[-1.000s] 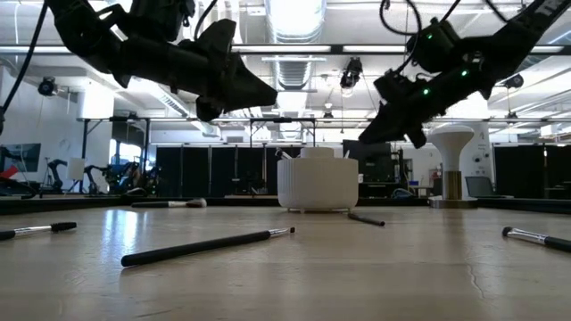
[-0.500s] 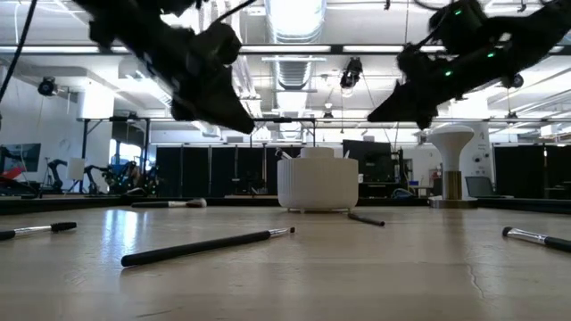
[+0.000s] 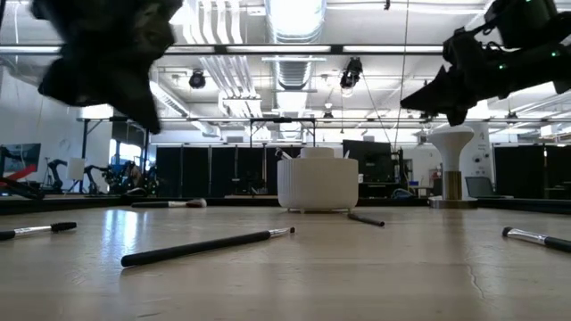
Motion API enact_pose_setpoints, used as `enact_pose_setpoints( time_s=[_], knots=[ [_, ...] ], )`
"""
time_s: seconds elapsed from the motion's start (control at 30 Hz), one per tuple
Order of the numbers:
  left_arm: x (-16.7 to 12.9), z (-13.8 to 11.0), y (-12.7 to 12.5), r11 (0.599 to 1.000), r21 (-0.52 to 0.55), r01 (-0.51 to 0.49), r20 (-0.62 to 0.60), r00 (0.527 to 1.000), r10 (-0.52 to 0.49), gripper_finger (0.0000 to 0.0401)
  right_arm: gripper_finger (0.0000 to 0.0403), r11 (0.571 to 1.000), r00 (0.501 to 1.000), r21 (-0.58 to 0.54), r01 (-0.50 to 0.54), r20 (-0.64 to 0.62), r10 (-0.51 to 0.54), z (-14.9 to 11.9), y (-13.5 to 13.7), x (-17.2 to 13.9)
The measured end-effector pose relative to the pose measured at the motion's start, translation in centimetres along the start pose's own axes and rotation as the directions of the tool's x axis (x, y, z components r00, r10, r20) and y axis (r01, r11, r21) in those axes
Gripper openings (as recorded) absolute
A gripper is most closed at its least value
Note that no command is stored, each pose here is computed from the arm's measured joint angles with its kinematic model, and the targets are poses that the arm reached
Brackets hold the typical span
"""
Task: Put items in baskets/containers
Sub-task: Put the black silver brow brush into the pen organizer
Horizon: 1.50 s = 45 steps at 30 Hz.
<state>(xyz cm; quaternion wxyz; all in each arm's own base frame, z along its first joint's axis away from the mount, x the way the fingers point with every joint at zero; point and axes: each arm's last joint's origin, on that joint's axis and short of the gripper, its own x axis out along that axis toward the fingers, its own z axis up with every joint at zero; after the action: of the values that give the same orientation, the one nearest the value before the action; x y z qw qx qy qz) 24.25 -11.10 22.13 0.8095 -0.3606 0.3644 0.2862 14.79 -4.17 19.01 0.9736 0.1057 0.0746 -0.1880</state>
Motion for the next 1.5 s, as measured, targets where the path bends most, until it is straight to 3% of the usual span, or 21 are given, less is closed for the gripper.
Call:
enact_pose_setpoints(
  time_s=[0.17,0.37,0.63,0.93,1.2,1.37,1.5],
  knots=[
    [0.1,-2.7,0.4,0.982,-0.155,-0.105,-0.126,0.988,0.085,0.0014,0.0008,1.0,1.0,-0.016,-0.007,0.03,0.007,0.3,0.0,-1.0],
    [1.1,-4.1,0.4,0.928,-0.218,-0.302,-0.225,0.941,0.253,0.0061,0.0008,0.999,0.999,-0.048,-0.01,0.047,0.012,0.7,0.0,-1.4],
    [2.9,-4.9,0.0,0.895,-0.262,-0.361,-0.231,0.924,0.305,0.0105,0.0008,0.995,0.999,-0.101,-0.013,0.048,0.018,0.9,0.1,-1.4],
    [4.7,-5.1,0.4,0.848,-0.3,-0.437,-0.236,0.895,0.378,0.011,0.0008,0.988,0.999,-0.151,-0.013,0.047,0.02,0.9,0.1,-1.4],
    [5.6,-5.6,0.5,0.828,-0.305,-0.471,-0.273,0.876,0.398,0.0074,0.0008,0.981,0.999,-0.193,-0.011,0.047,0.02,0.9,0.0,-1.4],
    [5.7,-5.7,0.4,0.834,-0.3,-0.464,-0.282,0.878,0.387,0.001,0.0008,0.977,0.999,-0.211,-0.01,0.047,0.02,0.9,0.0,-1.4],
    [5.1,-5.3,0.0,0.853,-0.299,-0.429,-0.291,0.892,0.346,0.0002,0.0008,0.972,0.999,-0.235,-0.007,0.047,0.019,0.9,0.0,-1.4]
  ],
)
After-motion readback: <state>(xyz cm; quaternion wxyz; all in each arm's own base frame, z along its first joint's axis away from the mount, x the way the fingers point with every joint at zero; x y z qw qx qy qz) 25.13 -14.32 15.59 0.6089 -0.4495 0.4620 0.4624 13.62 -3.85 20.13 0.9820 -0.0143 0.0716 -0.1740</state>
